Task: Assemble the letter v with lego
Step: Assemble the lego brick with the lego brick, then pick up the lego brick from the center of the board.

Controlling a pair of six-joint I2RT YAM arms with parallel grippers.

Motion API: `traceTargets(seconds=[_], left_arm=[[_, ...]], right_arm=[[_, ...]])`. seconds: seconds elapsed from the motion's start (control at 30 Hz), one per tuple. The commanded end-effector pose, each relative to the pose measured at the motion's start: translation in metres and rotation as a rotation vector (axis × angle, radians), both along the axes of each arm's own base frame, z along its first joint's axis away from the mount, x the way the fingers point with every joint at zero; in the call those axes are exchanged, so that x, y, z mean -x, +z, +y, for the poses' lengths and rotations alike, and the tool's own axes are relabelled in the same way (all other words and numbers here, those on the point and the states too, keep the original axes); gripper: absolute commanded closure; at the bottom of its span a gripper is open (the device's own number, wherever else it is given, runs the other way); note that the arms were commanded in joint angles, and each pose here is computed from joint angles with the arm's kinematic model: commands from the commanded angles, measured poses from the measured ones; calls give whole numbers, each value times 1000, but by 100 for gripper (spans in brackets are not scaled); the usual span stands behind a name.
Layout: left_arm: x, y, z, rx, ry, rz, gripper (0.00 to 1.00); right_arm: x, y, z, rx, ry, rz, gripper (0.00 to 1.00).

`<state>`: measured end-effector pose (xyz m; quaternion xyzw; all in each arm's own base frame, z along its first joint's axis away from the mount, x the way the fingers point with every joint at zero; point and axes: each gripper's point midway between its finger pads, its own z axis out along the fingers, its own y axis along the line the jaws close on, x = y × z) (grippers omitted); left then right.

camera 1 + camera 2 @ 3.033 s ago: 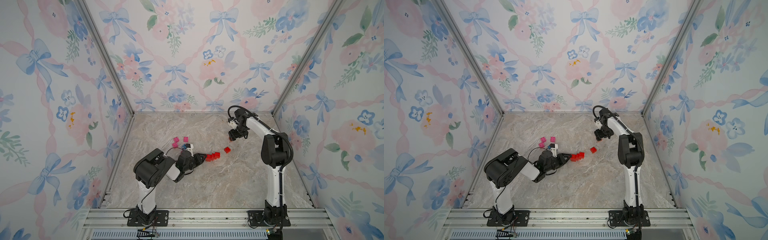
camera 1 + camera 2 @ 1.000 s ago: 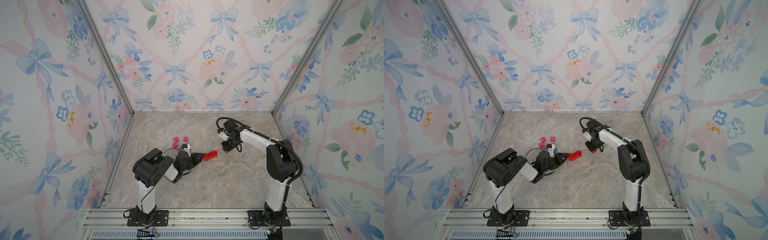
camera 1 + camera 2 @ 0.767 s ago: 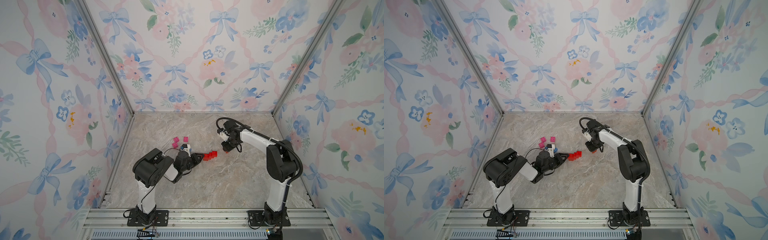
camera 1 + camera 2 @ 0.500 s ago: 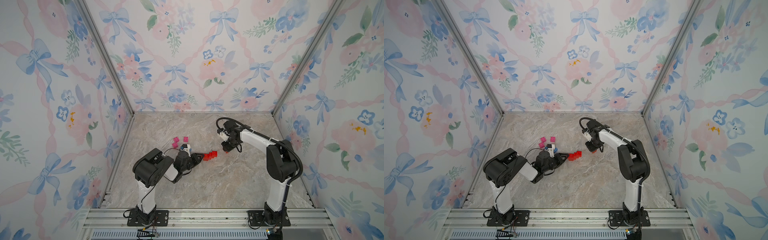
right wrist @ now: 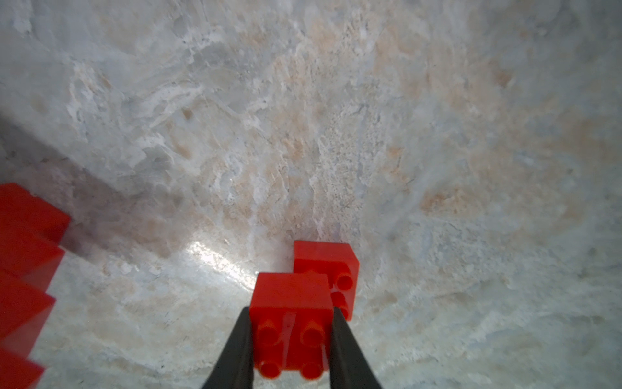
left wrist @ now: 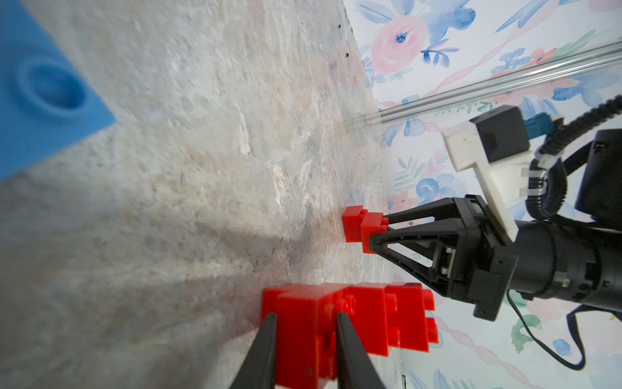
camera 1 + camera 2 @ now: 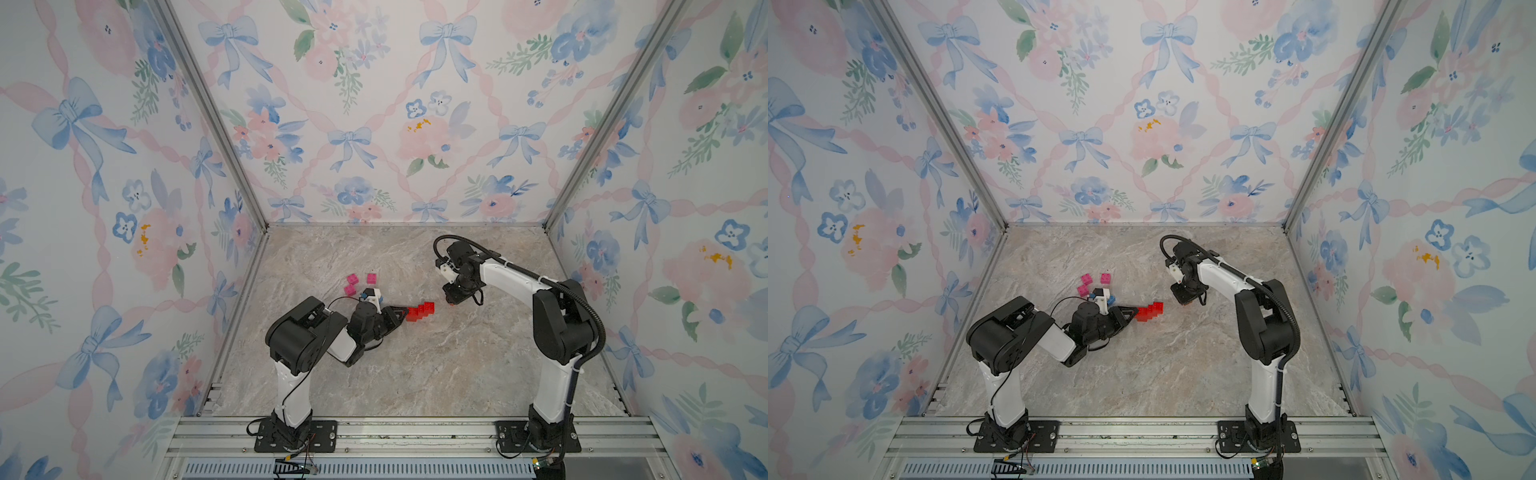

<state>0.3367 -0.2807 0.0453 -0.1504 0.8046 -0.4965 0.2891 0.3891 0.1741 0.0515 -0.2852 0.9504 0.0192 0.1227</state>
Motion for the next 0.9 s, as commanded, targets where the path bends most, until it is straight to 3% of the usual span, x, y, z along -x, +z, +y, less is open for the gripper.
traceTargets(seconds=[0.0,0.37,0.57,0.7,0.87], left_arm=[[0,-10,6,-21,16,31,100],[2,-7,6,-19,16,26,100],[0,-3,3,-10,14,20,100],[-4,2,0,0,24,10,100],[-8,7,-4,16,47,6,100]], right_arm=[[13,-27,-6,60,-45,96,100],[15,-41,-5,65,-117,139,100],[19,9,-9,21,-242,59,100],[47,42,-12,62,-316,8,100],[97,66,-4,5,-429,1,100]])
